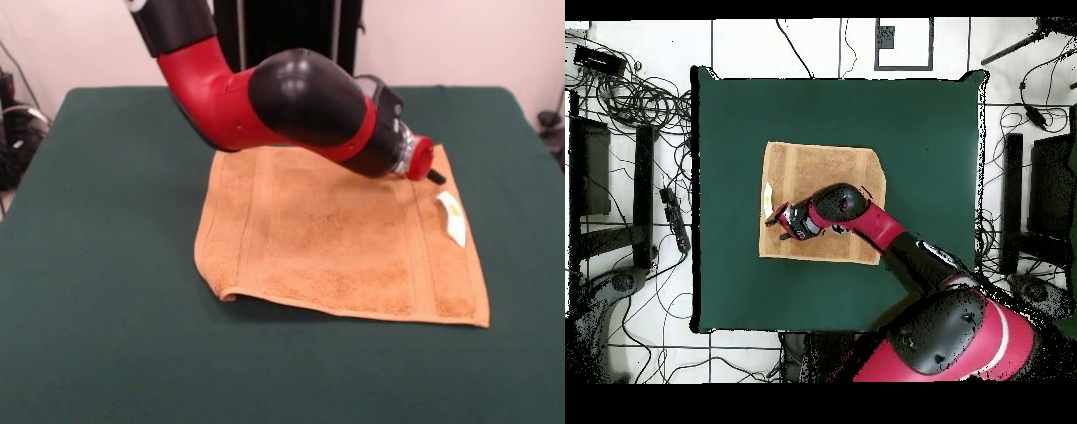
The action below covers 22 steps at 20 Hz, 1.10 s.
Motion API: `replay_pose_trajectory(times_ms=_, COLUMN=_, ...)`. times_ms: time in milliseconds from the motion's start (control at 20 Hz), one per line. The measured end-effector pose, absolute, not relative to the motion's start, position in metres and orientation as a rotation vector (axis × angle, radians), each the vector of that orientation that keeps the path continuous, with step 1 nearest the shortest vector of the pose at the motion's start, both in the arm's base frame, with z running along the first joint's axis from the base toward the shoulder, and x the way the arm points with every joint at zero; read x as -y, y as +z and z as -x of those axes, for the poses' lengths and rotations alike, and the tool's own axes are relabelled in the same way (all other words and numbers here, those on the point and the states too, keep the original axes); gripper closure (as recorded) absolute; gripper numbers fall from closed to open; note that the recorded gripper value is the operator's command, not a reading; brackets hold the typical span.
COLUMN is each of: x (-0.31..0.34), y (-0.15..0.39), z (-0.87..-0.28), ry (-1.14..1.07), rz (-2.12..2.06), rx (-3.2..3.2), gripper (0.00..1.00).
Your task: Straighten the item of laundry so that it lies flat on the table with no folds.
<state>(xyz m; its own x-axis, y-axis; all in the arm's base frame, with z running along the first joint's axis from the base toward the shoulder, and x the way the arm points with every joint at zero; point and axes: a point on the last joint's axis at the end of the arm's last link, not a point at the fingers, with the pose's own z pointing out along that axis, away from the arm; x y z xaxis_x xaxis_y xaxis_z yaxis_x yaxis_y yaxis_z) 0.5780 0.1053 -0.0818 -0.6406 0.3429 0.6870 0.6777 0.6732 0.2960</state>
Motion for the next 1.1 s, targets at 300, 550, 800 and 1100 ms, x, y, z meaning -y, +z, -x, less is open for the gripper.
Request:
replay_pose_trajectory(times_ms=300, x=-0.119, y=-0.077, z=-0.581, ry=-0.623, rz=0.727, rx=2.359, gripper=0.00)
replay_pose_trajectory(times_ms=550, x=-0.130, y=-0.073, z=-0.583, ry=-0.521, rz=0.717, rx=2.399, gripper=0.00)
replay_pose_trajectory(times_ms=800, x=-0.126, y=-0.076, z=-0.584, ry=-0.527, rz=0.772, rx=2.355, gripper=0.00)
replay_pose_trajectory(times_ms=1100, x=-0.117, y=-0.081, z=-0.585, ry=-0.573, rz=0.823, rx=2.290, gripper=0.00)
